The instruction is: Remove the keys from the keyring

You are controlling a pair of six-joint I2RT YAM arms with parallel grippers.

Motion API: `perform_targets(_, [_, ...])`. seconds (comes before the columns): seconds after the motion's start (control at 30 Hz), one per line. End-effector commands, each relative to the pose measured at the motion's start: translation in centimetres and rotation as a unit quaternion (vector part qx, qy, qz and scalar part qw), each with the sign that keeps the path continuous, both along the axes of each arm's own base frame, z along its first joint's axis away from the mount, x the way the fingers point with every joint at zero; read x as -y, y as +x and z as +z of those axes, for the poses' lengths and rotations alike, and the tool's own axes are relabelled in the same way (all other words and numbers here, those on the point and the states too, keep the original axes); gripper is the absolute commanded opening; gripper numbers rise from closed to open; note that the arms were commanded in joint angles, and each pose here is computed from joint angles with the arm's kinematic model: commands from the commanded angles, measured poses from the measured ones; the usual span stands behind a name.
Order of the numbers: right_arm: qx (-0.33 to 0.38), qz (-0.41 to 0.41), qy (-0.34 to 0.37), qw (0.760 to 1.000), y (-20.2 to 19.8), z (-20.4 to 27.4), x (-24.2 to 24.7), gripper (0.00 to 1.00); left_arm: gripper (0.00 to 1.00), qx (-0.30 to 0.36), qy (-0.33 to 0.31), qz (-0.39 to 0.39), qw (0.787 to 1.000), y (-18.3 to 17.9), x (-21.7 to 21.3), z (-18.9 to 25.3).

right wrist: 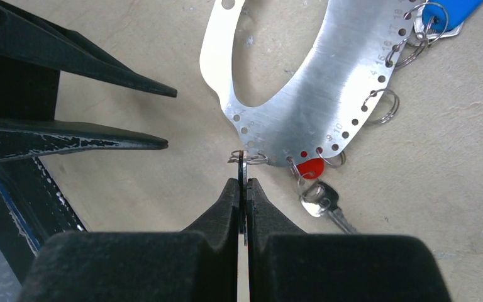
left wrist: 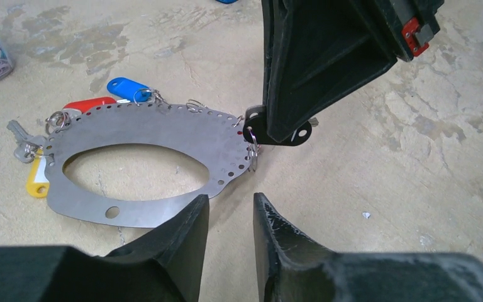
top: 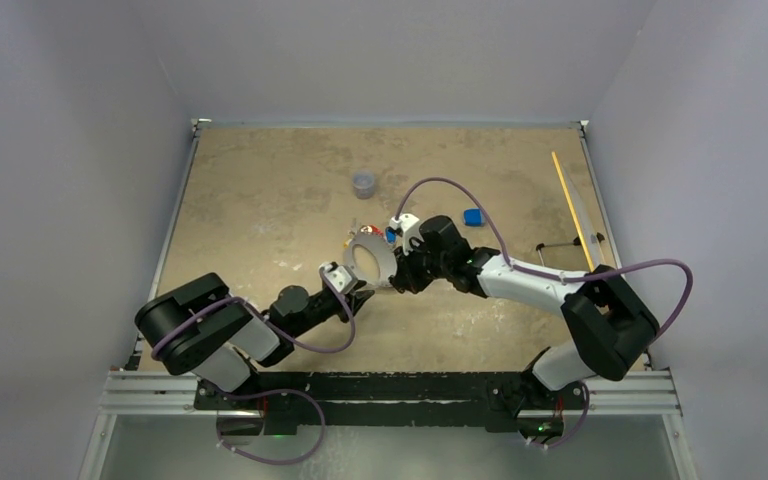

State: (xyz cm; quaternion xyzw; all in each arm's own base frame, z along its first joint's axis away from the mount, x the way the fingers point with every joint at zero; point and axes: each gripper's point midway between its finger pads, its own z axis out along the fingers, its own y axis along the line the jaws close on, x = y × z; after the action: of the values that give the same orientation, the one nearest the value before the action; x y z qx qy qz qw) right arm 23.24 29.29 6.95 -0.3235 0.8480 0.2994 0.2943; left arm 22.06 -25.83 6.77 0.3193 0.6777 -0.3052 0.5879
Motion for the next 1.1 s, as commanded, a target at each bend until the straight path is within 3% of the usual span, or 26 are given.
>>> perform_targets(0.0, [0.023, 0.008, 0.004, 1.0, 0.6, 2.0, -0.4, 0.0, 0.32, 0.014, -0.013, -0.002, 1.0, 0.3, 0.5, 1.5])
perform_targets(0.43, [0.018, 0.01, -0.005, 1.0, 0.6, 1.8, -0.7, 0.0, 0.37, -0.004, 0.006, -0.04, 0.999, 0.8, 3.2, 0.4])
perform_targets(1.07, [0.01, 0.017, -0.003, 1.0, 0.1, 1.6, -1.3, 0.0, 0.35, 0.021, 0.017, -0.055, 0.998, 1.9, 5.1, -0.3])
